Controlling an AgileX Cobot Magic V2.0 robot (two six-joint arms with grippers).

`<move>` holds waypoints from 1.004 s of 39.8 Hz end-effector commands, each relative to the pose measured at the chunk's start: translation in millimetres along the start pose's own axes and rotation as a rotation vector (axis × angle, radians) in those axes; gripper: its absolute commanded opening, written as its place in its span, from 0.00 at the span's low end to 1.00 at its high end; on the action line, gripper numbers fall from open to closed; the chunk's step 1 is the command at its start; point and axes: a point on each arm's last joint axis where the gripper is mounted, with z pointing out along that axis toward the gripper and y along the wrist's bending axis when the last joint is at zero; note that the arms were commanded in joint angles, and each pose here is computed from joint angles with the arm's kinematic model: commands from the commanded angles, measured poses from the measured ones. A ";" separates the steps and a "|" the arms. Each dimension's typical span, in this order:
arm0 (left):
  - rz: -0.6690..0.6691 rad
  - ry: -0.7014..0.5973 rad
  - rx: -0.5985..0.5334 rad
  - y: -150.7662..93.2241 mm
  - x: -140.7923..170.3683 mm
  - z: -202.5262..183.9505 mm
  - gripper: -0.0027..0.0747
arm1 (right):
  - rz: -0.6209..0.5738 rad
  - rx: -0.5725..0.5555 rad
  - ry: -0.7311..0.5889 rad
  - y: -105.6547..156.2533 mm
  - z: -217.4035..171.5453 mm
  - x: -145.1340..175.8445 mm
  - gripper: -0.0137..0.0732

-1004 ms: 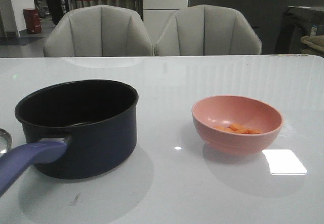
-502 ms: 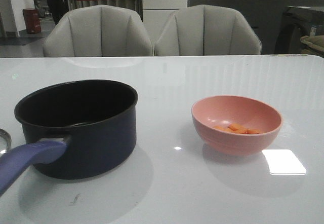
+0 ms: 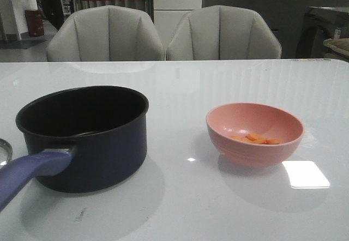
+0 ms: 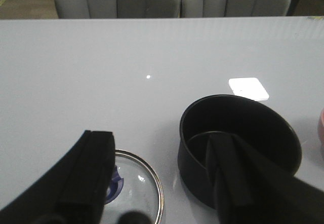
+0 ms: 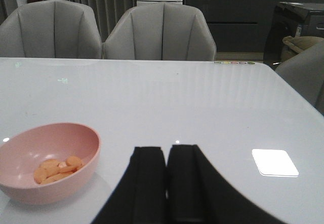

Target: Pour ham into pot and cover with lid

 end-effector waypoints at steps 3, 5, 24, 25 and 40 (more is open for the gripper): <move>0.011 -0.140 0.035 -0.7 0.7 -15.6 0.59 | -0.014 -0.008 -0.091 0.5 -1.3 -4.8 0.32; 0.011 -0.142 0.035 0.3 9.4 -16.7 0.59 | -0.014 -0.008 -0.091 0.5 -1.3 -4.8 0.32; 0.074 -0.131 0.020 4.6 36.0 -13.8 0.59 | -0.010 -0.014 -0.190 3.2 -1.8 -54.9 0.32; 0.074 -0.131 0.020 4.6 36.0 -13.8 0.59 | -0.010 -0.012 -0.162 3.3 0.3 -58.8 0.32; 0.074 -0.137 0.021 4.5 35.4 -13.9 0.59 | 0.065 -0.001 0.097 5.1 39.0 -83.3 0.32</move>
